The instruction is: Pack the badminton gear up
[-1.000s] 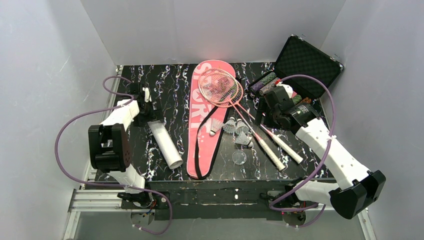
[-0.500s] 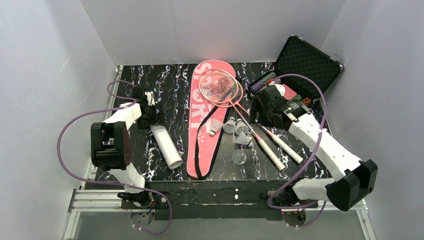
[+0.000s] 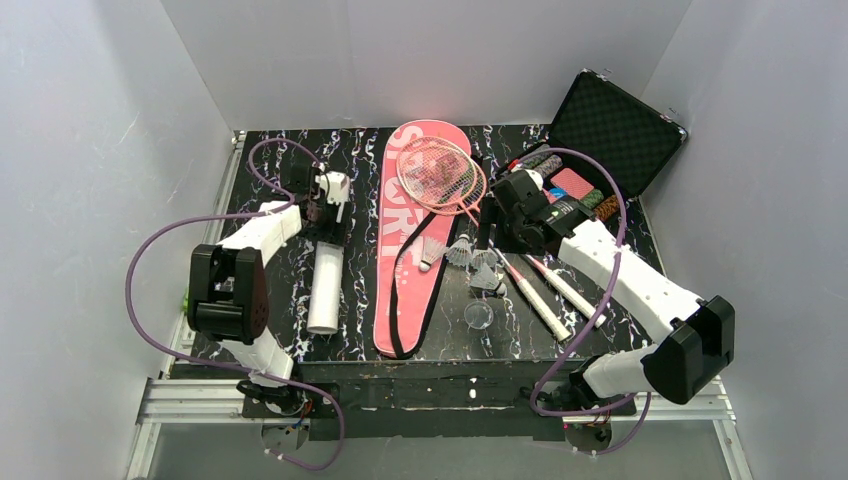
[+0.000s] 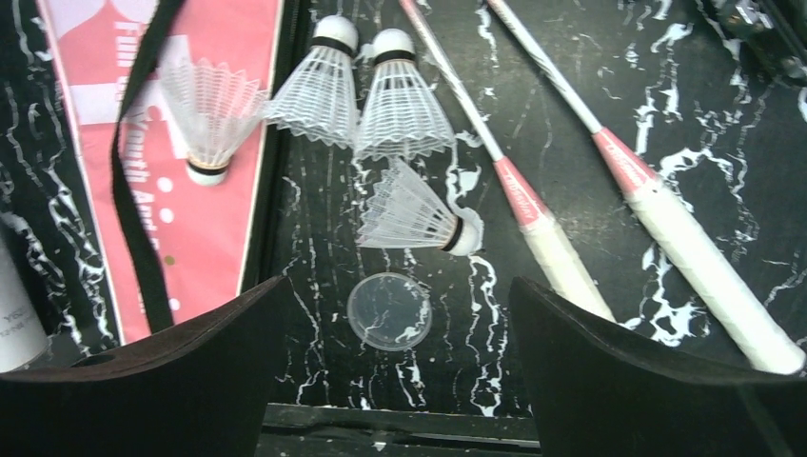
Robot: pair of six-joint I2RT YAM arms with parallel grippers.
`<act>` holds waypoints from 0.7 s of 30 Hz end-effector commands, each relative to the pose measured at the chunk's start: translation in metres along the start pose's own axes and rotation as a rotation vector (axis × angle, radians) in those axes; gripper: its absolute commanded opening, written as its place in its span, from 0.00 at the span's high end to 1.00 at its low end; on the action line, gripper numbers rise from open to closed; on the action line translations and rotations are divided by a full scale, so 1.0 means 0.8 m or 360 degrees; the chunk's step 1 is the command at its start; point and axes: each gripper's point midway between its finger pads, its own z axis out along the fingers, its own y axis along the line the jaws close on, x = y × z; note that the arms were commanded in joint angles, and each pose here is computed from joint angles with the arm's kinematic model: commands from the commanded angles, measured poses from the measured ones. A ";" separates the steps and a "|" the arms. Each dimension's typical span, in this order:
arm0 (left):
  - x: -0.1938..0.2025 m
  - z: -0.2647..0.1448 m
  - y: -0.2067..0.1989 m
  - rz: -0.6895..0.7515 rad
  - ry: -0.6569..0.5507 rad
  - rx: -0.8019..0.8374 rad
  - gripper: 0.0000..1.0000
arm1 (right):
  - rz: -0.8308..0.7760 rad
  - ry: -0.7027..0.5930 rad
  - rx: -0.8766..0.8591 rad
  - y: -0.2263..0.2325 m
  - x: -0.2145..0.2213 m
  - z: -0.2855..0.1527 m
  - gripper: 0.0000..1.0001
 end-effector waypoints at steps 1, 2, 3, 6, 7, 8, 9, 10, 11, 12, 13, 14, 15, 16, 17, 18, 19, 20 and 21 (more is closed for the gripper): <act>0.000 -0.016 0.003 0.0287 -0.0061 -0.0042 0.32 | 0.0016 -0.0096 -0.0186 0.039 -0.030 -0.009 0.08; 0.006 -0.015 0.003 0.0334 -0.0043 -0.0045 0.31 | 0.0015 -0.0094 -0.0199 0.042 -0.031 -0.008 0.07; 0.013 -0.013 0.002 0.0369 -0.0021 -0.0043 0.31 | 0.0018 -0.0092 -0.0208 0.045 -0.032 -0.007 0.07; 0.026 -0.010 -0.001 0.0474 0.0020 -0.0043 0.23 | 0.0029 -0.0081 -0.0237 0.050 -0.032 -0.007 0.07; 0.030 -0.009 -0.002 0.0501 0.0035 -0.0048 0.18 | 0.0031 -0.0080 -0.0247 0.052 -0.032 -0.008 0.07; 0.033 -0.008 -0.002 0.0529 0.0043 -0.0055 0.09 | 0.0032 -0.0078 -0.0251 0.052 -0.031 -0.007 0.07; 0.035 -0.008 -0.002 0.0552 0.0049 -0.0055 0.03 | 0.0034 -0.0080 -0.0260 0.053 -0.031 -0.008 0.07; 0.039 -0.008 -0.003 0.0572 0.0058 -0.0046 0.02 | 0.0032 -0.0083 -0.0270 0.053 -0.031 -0.009 0.07; 0.042 -0.007 -0.003 0.0589 0.0072 -0.0044 0.02 | 0.0029 -0.0084 -0.0276 0.053 -0.030 -0.009 0.07; 0.044 -0.008 -0.002 0.0593 0.0084 -0.0047 0.02 | 0.0026 -0.0101 -0.0286 0.054 -0.031 -0.009 0.07; 0.046 -0.007 -0.001 0.0595 0.0097 -0.0050 0.02 | 0.0025 -0.0112 -0.0293 0.054 -0.032 -0.009 0.07; 0.048 -0.007 0.000 0.0596 0.0110 -0.0054 0.02 | 0.0024 -0.0121 -0.0302 0.055 -0.033 -0.009 0.07; 0.051 -0.008 0.001 0.0598 0.0121 -0.0055 0.02 | 0.0022 -0.0125 -0.0313 0.057 -0.033 -0.010 0.07; 0.053 -0.008 0.000 0.0599 0.0128 -0.0053 0.02 | 0.0017 -0.0127 -0.0317 0.058 -0.034 -0.009 0.07; 0.055 -0.009 0.000 0.0600 0.0138 -0.0052 0.02 | 0.0012 -0.0124 -0.0319 0.059 -0.035 -0.008 0.07; 0.057 -0.011 0.000 0.0598 0.0144 -0.0050 0.02 | 0.0005 -0.0122 -0.0328 0.062 -0.036 -0.008 0.07; 0.059 -0.014 0.000 0.0593 0.0150 -0.0051 0.02 | -0.0006 -0.0115 -0.0326 0.063 -0.036 -0.006 0.07; 0.062 -0.016 0.000 0.0588 0.0158 -0.0049 0.02 | -0.0014 -0.0112 -0.0333 0.065 -0.038 -0.006 0.07; 0.065 -0.018 -0.002 0.0588 0.0162 -0.0042 0.02 | -0.0021 -0.0104 -0.0334 0.067 -0.039 -0.005 0.07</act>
